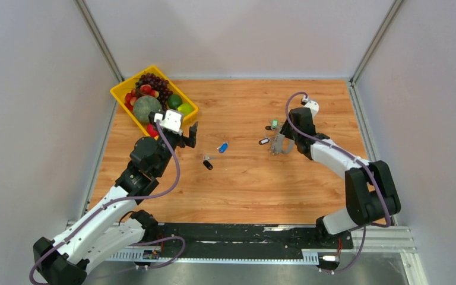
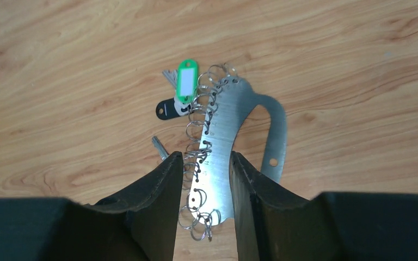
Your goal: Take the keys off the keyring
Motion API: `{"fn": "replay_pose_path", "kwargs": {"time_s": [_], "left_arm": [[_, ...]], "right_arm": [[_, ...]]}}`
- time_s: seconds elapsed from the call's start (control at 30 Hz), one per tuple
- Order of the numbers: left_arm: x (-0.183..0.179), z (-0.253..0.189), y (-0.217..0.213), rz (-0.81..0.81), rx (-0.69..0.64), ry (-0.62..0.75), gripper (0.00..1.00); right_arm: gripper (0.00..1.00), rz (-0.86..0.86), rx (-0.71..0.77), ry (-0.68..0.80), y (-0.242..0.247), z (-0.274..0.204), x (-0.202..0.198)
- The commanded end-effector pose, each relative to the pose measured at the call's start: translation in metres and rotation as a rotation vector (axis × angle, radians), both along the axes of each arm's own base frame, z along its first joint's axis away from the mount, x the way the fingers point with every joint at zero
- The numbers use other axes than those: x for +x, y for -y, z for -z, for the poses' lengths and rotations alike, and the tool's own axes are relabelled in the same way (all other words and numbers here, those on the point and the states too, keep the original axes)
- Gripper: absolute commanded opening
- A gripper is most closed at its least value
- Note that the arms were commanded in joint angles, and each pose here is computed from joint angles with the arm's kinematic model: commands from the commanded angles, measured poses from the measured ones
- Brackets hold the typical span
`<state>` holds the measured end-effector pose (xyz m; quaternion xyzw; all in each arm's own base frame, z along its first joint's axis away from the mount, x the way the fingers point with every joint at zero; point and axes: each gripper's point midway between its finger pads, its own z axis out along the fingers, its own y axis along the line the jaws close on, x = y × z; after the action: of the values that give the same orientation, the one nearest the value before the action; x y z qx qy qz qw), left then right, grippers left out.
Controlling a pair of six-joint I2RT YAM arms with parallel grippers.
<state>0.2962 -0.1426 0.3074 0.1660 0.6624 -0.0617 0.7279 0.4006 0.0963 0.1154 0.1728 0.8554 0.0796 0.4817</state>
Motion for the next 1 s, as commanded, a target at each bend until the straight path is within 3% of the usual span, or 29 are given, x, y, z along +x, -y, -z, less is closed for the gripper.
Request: {"fn": "replay_pose_path", "kwargs": {"time_s": [0.0, 0.37, 0.97], "left_arm": [[-0.003, -0.025, -0.001, 0.006, -0.014, 0.049, 1.00], [-0.004, -0.025, 0.002, 0.025, -0.006, 0.049, 1.00], [-0.005, -0.026, 0.001, 0.027, -0.001, 0.057, 1.00]], "right_arm": [[0.40, -0.085, 0.058, -0.075, -0.024, 0.012, 0.010], [0.41, -0.021, 0.119, -0.251, -0.034, 0.069, 0.018], [0.40, 0.002, 0.168, -0.252, -0.040, 0.069, 0.036]]}}
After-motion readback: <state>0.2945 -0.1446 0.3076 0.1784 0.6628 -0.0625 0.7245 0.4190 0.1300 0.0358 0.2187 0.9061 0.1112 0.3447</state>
